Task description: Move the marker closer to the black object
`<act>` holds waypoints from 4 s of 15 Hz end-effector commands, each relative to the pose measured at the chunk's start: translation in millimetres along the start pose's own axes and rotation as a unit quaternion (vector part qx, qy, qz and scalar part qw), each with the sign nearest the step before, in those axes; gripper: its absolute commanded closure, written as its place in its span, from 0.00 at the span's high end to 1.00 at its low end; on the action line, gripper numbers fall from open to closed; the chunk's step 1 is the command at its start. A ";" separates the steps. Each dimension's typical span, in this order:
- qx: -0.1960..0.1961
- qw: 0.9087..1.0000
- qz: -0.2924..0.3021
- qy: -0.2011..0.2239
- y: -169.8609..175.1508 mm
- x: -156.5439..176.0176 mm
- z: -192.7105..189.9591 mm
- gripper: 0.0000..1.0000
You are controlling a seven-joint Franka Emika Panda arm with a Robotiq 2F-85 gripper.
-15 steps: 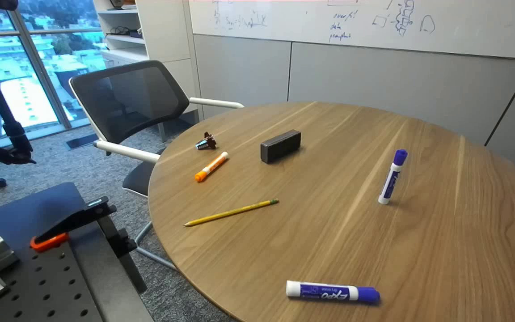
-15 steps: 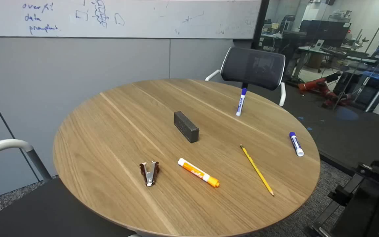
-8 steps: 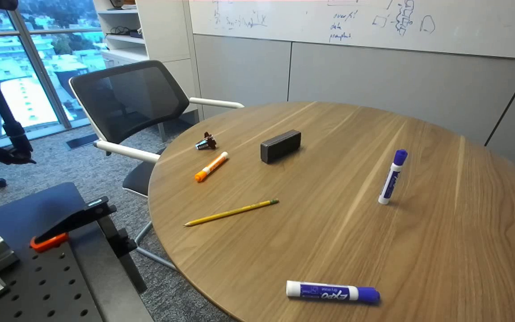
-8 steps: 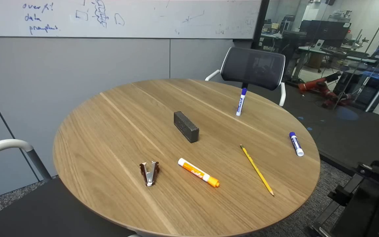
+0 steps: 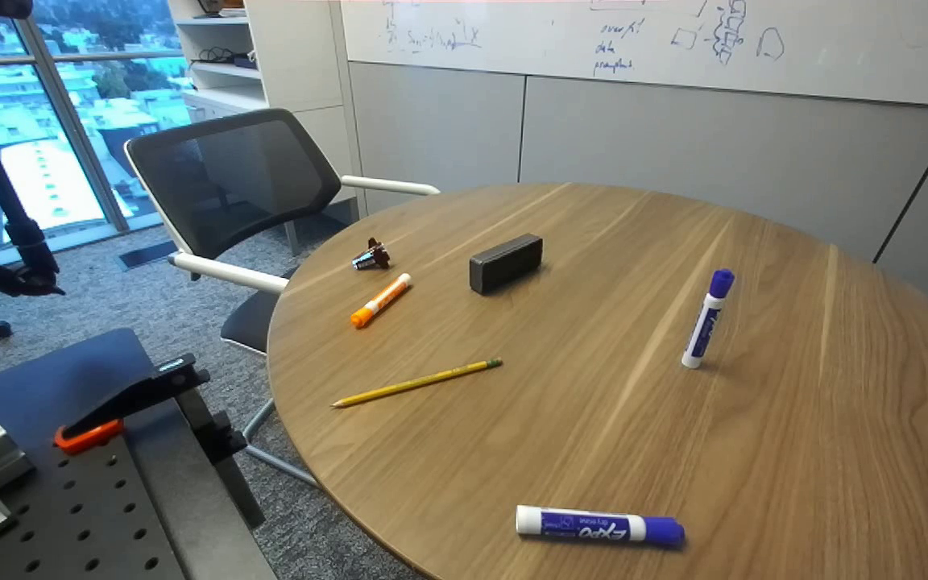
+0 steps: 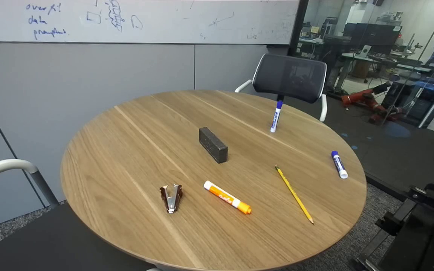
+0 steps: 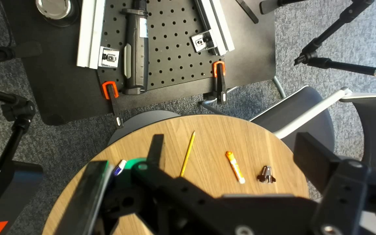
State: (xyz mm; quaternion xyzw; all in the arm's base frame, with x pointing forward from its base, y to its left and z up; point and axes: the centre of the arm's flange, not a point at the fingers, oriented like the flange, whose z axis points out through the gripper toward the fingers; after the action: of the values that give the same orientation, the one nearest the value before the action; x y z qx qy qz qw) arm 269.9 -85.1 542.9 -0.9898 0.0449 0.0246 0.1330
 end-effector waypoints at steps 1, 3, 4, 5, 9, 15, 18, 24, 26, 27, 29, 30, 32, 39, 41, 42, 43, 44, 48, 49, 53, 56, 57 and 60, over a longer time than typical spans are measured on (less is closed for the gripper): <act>-0.004 1.000 0.013 -0.001 -4.4 25.1 7.7 1.00; -0.011 1.000 0.027 0.011 -6.0 58.2 17.7 1.00; -0.014 0.999 0.034 0.018 -4.8 73.7 23.3 1.00; -0.024 0.998 0.042 0.026 -1.1 93.5 34.4 1.00; -0.064 0.994 0.074 0.049 20.6 168.2 97.5 1.00; -0.113 0.986 0.110 0.059 72.3 221.2 207.6 1.00; -0.143 0.980 0.131 0.052 95.4 244.7 256.3 1.00; -0.200 0.965 0.170 0.024 131.4 278.4 345.7 1.00; -0.214 0.960 0.181 0.013 143.4 285.8 367.2 1.00; -0.218 0.958 0.188 0.006 148.7 289.4 374.7 1.00; -0.222 0.955 0.198 -0.002 158.4 296.1 386.6 1.00; -0.224 0.954 0.200 -0.005 162.3 299.2 391.8 1.00; -0.224 0.954 0.202 -0.010 167.8 305.2 401.9 1.00; -0.223 0.954 0.198 -0.018 164.9 314.9 426.4 0.56; -0.223 0.955 0.197 -0.019 163.2 317.4 426.2 0.42; -0.224 0.954 0.197 -0.019 162.1 318.7 422.9 0.34; -0.222 0.955 0.195 -0.020 157.6 319.9 417.4 0.28; -0.219 0.956 0.193 -0.020 152.2 320.7 410.3 0.20; -0.195 0.967 0.160 -0.016 97.6 325.7 363.4 0.04; -0.182 0.972 0.150 -0.013 73.5 331.7 346.4 0.05; -0.137 0.987 0.085 0.020 -15.0 371.5 306.1 0.05; -0.112 0.992 0.046 0.049 -76.9 421.1 297.0 0.05; -0.108 0.992 0.039 0.053 -92.5 442.0 299.8 0.05; -0.101 0.992 0.035 0.061 -114.3 484.6 317.6 0.05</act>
State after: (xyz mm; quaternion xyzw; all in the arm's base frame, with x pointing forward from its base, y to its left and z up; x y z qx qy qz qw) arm 681.2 58.0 259.5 -0.9953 0.0895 -0.0309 0.0206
